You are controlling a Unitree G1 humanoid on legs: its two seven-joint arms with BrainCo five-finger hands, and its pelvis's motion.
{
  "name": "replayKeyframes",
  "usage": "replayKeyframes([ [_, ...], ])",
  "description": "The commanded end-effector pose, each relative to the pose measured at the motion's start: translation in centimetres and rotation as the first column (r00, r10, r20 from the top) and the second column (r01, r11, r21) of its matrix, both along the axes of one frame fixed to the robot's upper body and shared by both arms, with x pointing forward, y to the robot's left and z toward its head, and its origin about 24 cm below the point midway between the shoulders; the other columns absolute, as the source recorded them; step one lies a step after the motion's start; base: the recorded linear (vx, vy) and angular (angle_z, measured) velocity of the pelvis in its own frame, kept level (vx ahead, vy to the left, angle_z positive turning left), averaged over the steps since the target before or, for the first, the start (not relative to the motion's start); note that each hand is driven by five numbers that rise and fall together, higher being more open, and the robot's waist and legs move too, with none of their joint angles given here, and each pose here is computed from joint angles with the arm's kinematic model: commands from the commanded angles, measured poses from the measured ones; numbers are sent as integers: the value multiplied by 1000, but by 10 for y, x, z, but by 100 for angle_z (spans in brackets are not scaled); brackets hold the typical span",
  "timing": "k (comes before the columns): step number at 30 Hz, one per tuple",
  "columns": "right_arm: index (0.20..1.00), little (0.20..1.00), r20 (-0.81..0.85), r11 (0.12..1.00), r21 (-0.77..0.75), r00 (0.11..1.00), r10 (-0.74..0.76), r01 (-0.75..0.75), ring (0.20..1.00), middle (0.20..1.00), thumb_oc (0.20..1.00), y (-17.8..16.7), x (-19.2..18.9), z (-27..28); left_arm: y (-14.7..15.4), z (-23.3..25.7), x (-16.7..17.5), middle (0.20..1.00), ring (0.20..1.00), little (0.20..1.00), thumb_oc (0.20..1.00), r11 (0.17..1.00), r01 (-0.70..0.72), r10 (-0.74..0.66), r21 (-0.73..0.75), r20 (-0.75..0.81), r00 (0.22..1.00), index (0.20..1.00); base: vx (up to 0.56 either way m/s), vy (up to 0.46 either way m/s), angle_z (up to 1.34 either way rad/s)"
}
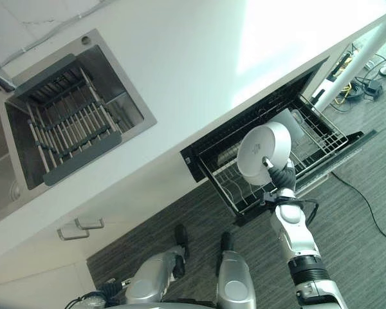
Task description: Place the dishes in the dishwasher.
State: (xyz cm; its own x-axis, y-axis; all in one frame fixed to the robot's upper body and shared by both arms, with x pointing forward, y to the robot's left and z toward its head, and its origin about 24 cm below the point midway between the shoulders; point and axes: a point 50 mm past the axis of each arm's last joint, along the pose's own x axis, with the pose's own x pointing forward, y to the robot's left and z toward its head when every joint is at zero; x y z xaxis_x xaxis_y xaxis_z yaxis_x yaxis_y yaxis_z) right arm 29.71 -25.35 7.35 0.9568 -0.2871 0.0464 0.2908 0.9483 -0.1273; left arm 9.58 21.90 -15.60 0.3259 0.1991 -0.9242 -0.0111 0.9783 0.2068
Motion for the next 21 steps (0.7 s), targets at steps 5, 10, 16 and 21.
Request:
replayKeyframes([
  [5,200,200,-219,936,-310,971,99,-166,200,200,200,-26,26,41,44,3,-24,1000,1000,1000,1000,995,-56,65,85,-107,992,1000,99,-69,11],
  [10,200,200,-487,889,-358,870,84,-286,200,200,200,-51,22,29,77,14,-30,1000,1000,1000,1000,982,-80,106,170,-156,982,1000,89,-223,4],
  [16,200,200,-676,904,-243,730,102,-351,200,200,200,-68,18,9,101,21,-40,1000,1000,1000,1000,963,-130,182,236,-209,961,1000,87,-144,12],
  [21,200,200,-715,920,-272,699,4,-284,200,200,200,-82,19,-7,116,28,-36,1000,1000,1000,1000,949,-97,167,298,-218,962,1000,68,-93,6],
])
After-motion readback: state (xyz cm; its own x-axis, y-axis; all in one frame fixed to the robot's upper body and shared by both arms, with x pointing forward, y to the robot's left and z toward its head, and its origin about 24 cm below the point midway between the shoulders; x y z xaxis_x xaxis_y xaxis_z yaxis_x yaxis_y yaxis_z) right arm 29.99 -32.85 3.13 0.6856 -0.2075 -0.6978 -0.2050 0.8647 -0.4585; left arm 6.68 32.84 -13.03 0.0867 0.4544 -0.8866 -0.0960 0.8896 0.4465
